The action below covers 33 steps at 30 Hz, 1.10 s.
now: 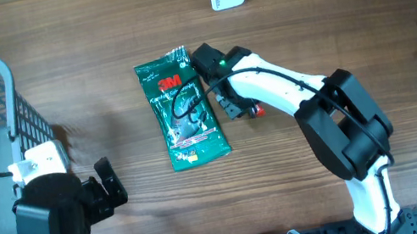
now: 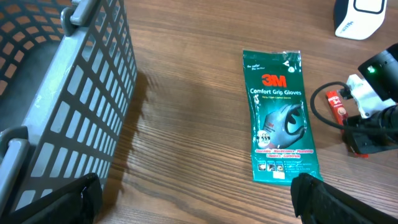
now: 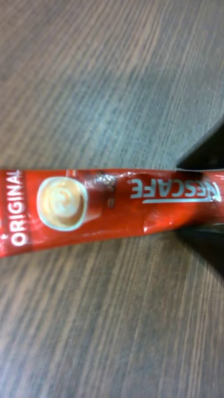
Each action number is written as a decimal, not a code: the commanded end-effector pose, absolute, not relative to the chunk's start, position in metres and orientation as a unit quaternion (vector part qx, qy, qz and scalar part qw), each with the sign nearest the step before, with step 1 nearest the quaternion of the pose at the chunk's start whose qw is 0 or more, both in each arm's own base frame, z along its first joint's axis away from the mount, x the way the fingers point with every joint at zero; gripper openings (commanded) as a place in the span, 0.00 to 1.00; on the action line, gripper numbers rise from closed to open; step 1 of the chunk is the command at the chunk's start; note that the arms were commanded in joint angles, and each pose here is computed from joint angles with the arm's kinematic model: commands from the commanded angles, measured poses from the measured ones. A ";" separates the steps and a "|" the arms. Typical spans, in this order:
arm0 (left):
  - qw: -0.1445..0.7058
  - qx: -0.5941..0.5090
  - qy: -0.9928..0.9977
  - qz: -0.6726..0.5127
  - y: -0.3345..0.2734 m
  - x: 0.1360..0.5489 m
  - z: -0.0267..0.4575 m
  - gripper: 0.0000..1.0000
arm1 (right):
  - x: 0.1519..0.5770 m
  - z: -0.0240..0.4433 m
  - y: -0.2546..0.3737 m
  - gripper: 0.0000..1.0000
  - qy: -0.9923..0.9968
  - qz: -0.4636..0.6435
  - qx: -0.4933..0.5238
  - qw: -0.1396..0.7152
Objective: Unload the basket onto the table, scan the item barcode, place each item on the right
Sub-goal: 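Reach the right gripper over the gloves pack and grasp the Nescafe sachet, then lift the Nescafe sachet up to the white scanner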
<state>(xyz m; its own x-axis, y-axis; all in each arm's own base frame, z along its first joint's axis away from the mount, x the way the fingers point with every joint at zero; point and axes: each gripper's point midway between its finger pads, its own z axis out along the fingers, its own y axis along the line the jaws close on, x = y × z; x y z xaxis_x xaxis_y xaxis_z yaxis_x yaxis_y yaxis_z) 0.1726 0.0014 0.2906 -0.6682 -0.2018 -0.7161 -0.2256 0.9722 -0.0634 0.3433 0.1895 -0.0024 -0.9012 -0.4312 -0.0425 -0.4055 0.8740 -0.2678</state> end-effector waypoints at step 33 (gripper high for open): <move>0.394 -0.114 0.912 0.019 0.003 0.172 0.292 1.00 | 0.329 0.212 0.265 0.04 0.473 0.611 -0.501 0.390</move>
<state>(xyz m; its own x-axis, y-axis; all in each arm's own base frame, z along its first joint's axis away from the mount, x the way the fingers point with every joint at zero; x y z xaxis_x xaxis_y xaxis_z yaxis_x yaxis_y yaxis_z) 0.1726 0.0014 0.2905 -0.6685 -0.2017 -0.7159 -0.2256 0.9722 -0.0632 0.3224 0.2614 0.1948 -0.5008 -0.1421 -0.8538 -0.8271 -0.2122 0.5205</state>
